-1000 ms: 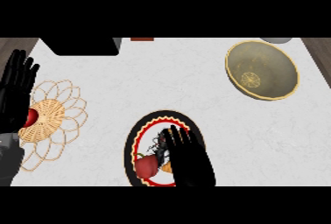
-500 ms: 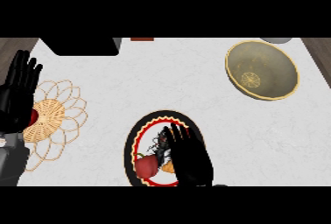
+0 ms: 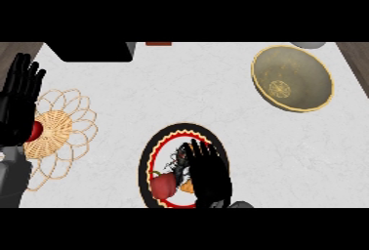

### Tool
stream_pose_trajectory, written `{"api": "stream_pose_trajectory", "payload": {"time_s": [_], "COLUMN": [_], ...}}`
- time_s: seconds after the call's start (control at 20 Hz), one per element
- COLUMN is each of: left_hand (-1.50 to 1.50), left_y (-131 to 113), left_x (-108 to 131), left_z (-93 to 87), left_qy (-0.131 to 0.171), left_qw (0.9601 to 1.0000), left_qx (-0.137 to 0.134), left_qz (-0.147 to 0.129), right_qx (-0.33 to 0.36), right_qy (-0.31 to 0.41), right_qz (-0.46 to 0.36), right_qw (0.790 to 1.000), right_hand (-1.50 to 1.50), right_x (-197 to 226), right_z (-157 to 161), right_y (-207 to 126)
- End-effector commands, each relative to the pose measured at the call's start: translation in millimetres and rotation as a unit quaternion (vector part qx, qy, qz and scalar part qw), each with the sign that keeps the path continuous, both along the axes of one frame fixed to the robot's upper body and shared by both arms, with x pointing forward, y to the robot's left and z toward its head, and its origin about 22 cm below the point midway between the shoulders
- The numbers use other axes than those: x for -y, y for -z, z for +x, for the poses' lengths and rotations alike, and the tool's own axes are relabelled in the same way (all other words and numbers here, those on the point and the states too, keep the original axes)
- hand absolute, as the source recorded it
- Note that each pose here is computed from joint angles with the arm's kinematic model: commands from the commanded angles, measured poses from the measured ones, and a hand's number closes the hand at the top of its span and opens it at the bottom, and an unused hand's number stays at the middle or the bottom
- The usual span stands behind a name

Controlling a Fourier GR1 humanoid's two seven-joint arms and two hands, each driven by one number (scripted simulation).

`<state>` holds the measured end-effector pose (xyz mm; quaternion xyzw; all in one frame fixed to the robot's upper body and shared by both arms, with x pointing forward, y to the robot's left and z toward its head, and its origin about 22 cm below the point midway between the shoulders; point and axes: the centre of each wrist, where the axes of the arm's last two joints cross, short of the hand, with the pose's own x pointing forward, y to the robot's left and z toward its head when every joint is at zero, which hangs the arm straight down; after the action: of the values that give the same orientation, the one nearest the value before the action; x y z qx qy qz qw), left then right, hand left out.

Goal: Pick the croissant from the plate and place it in the bowl

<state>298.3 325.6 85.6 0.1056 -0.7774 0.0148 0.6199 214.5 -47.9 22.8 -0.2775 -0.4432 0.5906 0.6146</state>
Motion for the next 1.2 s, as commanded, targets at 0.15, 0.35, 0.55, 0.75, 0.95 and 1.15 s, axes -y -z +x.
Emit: {"api": "stream_pose_trajectory", "payload": {"time_s": [0.15, 0.35, 0.55, 0.75, 0.95, 1.15], "left_hand": [0.0, 0.0, 0.0, 0.0, 0.0, 0.0], "left_y": [-3.0, -2.8, 1.9, -12.5, 8.0, -1.4], "left_x": [0.7, -1.7, -11.4, 0.2, 8.9, -6.9], "left_z": [-4.7, -3.3, 1.3, 0.9, 11.7, 4.3], "left_qy": [0.008, 0.001, 0.007, 0.001, 0.003, -0.007], "left_qw": [0.9999, 1.0, 0.9999, 1.0, 1.0, 1.0], "left_qx": [-0.006, -0.007, -0.013, -0.005, -0.007, -0.002], "left_qz": [-0.01, -0.004, 0.002, 0.001, 0.004, 0.001], "right_qx": [-0.018, -0.022, -0.014, 0.039, 0.062, 0.079], "right_qy": [0.027, 0.036, 0.024, -0.005, -0.013, -0.026], "right_qz": [-0.006, -0.008, -0.036, -0.008, -0.011, -0.032], "right_qw": [0.999, 0.999, 0.999, 0.999, 0.998, 0.996], "right_hand": [-1.5, -1.5, -1.5, 1.5, 1.5, 1.5], "right_x": [-7.5, 6.6, 14.9, 12.5, 22.1, 156.0], "right_z": [5.9, 15.1, 23.4, 33.3, 25.7, 77.8], "right_y": [28.9, 22.9, 36.7, 38.6, 42.2, 9.4]}}
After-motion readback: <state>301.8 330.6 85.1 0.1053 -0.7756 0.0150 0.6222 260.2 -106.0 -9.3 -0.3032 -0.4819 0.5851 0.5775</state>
